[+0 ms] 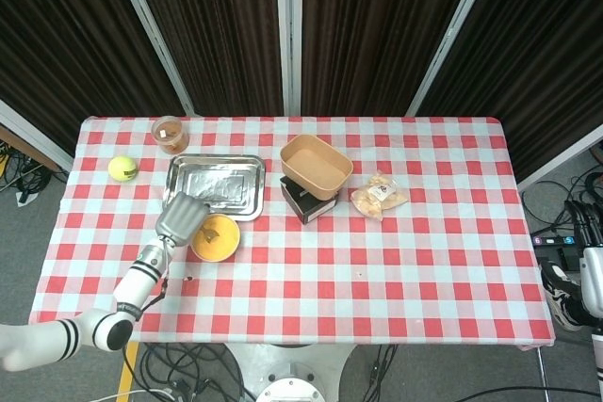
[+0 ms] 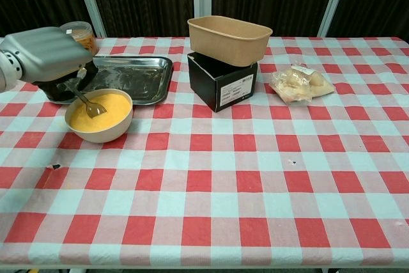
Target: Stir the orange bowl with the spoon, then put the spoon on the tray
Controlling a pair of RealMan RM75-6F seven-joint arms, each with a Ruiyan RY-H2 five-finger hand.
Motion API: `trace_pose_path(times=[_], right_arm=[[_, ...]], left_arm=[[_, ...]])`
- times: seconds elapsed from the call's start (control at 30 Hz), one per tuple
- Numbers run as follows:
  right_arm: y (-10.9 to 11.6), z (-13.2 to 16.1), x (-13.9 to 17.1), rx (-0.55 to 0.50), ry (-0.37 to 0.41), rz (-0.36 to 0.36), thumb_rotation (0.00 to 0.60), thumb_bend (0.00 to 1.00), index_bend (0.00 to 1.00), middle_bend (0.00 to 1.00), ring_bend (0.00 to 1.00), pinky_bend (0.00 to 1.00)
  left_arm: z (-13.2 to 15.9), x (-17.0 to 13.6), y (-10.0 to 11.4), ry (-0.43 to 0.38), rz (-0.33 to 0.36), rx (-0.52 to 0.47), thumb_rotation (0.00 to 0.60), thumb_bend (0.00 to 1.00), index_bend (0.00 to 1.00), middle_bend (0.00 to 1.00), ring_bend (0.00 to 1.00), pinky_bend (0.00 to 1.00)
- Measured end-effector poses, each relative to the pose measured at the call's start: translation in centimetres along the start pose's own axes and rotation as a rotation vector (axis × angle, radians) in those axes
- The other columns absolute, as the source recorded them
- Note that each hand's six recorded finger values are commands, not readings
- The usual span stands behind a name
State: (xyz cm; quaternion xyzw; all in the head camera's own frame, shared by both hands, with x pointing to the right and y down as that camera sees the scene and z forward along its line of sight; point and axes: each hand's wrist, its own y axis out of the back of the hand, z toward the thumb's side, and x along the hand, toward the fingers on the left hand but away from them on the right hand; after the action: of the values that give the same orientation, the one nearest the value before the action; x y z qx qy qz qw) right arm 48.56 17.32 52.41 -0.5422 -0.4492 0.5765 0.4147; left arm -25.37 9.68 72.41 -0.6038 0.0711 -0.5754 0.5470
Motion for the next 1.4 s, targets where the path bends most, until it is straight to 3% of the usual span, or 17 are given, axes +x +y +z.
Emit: trace_pose_path(times=[0.37,0.73,0.97,1.4], right_arm=[[0.1,0.0,0.0,-0.002,0.002,-0.007,0.6,0.16,0.0,0.1,0.0,0.06],[0.1,-0.1,0.3,-0.01,0.006,-0.008,0.6,0.16,0.0,0.1,0.0,0.06],[0.1,-0.4,0.6,-0.013,-0.002,-0.011,0.6,0.16,0.0,0.1,0.0,0.06],[-0.2,-0.4,0.6,-0.017,-0.001,-0.003,0.6,0.15,0.0,0.1,0.0,0.06]], left_arm=[[-0.3,-0.3,0.5,0.015,0.033,0.034,0.6,0.38,0.64,0.98,0.95,1.0],[0.1,-2.1,3.3,0.053,0.187,0.254,0.6,0.38,0.65,0.98,0.95,1.0],[1.3,-2.0,2.8,0.049,0.165,0.311,0.6,0.38,0.65,0.98,0.95,1.0],[2.5,-1.4,1.3,0.124,0.111,0.357,0.6,0.38,0.66,0.98,0.95,1.0]])
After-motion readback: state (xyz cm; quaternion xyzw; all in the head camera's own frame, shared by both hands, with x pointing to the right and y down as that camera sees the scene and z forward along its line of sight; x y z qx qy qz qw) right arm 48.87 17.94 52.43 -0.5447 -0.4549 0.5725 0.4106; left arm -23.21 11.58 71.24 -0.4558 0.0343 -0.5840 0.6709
